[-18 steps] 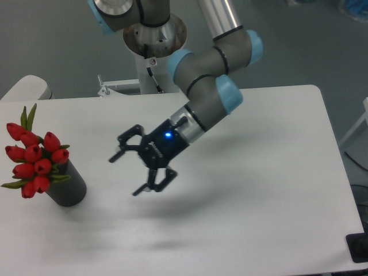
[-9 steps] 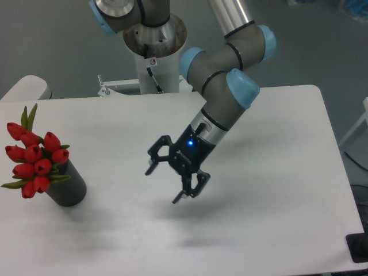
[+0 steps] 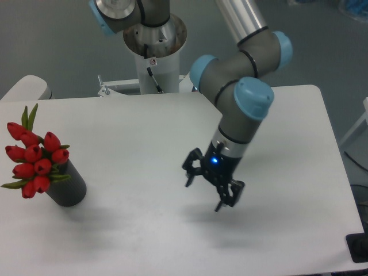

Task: Insert the flowers into the vase

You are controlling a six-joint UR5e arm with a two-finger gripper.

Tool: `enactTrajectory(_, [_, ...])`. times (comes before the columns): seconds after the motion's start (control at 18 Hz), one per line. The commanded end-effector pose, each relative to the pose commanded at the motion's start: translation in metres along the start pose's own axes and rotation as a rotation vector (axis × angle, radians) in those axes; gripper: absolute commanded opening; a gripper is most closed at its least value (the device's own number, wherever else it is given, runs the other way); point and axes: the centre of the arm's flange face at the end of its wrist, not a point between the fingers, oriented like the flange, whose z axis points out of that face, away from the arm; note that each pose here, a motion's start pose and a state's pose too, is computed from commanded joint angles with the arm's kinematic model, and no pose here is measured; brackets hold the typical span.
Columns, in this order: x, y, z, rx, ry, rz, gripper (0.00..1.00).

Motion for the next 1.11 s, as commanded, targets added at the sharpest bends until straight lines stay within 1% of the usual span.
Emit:
enactTrajectory(0.33, [-0.023,0.011,0.017,-0.136,0.004,0.062,1.0])
enactTrajectory(0.61, [-0.034,0.023,0.03,-0.238,0.04,0.106,1.0])
enactTrajectory(0.78, [-0.037,0.027,0.038,-0.269,0.046,0.141,1.0])
enactTrajectory(1.11, [-0.035,0.025,0.039,-0.27,0.045,0.146,1.0])
